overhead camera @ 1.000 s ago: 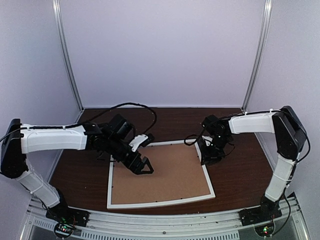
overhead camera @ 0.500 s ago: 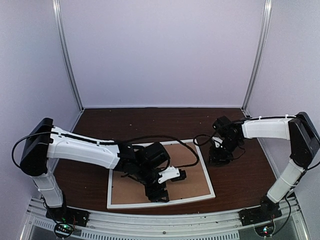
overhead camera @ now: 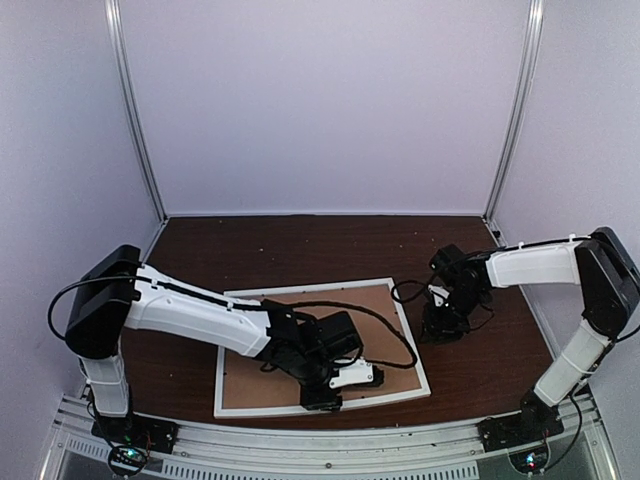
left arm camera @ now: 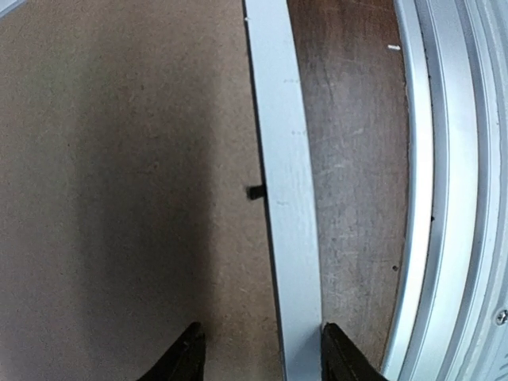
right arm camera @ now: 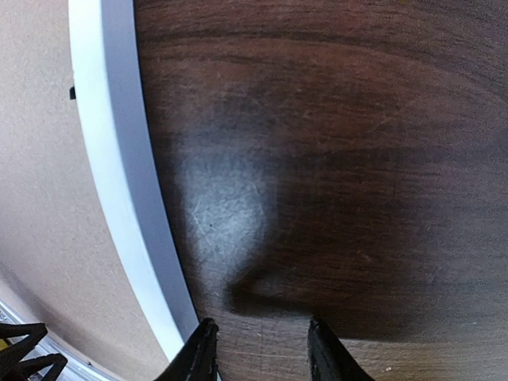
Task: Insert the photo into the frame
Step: Pick up the photo frame from the center of the board.
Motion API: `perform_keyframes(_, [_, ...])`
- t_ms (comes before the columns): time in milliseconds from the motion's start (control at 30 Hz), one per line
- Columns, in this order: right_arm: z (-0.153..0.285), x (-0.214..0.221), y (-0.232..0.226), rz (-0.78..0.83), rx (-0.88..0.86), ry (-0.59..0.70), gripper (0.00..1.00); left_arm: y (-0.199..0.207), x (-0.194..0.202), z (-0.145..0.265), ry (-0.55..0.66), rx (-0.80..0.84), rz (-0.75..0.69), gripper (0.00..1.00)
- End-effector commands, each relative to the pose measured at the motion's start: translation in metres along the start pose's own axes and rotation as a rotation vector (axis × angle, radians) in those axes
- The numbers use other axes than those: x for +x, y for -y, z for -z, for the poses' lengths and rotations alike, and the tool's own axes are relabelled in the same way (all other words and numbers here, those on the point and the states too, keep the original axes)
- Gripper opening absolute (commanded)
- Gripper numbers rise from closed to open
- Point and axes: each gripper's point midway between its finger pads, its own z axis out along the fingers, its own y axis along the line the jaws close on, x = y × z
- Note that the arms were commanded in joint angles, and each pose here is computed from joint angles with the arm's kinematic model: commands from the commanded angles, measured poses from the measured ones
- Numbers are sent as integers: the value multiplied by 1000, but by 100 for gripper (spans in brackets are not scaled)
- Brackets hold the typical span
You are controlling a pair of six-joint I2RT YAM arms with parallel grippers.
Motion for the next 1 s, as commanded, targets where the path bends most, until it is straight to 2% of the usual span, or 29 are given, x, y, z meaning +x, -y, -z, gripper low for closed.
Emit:
perform_keyframes(0, [5, -3, -1, -7, -20, 34, 39, 0, 11, -13, -68, -48, -60, 46])
perform_keyframes(100, [8, -2, -1, -9, -19, 42, 40, 4, 18, -19, -96, -55, -75, 37])
perform_keyframes(300, [18, 0, 0, -2, -14, 59, 40, -6, 14, -13, -110, -116, -47, 5])
perform_keyframes(333, [20, 2, 0, -1, -16, 61, 41, -7, 12, -11, -107, -122, -43, 3])
perform_keyframes(400, [25, 5, -1, 0, -29, 64, 42, -9, 8, -7, -97, -131, -35, 0])
perform_keyframes(567, [30, 16, -8, -7, -95, 60, 54, -14, -7, 8, -34, -163, -27, 0])
perform_keyframes(667, [29, 22, -9, -19, -123, 63, 58, -12, -14, 14, -6, -147, -30, 0])
perform_keyframes(700, [29, 23, -8, -21, -124, 63, 58, -10, -15, 15, -4, -139, -29, 0])
perform_keyframes(833, [25, 26, -9, -30, -142, 59, 60, -3, -16, 18, 9, -103, -19, 35])
perform_keyframes(900, [23, 30, -10, -28, -158, 48, 60, 4, -16, 21, 24, -65, -18, 47])
perform_keyframes(967, [21, 33, -10, -27, -163, 44, 61, 9, -17, 22, 37, -30, -20, 56])
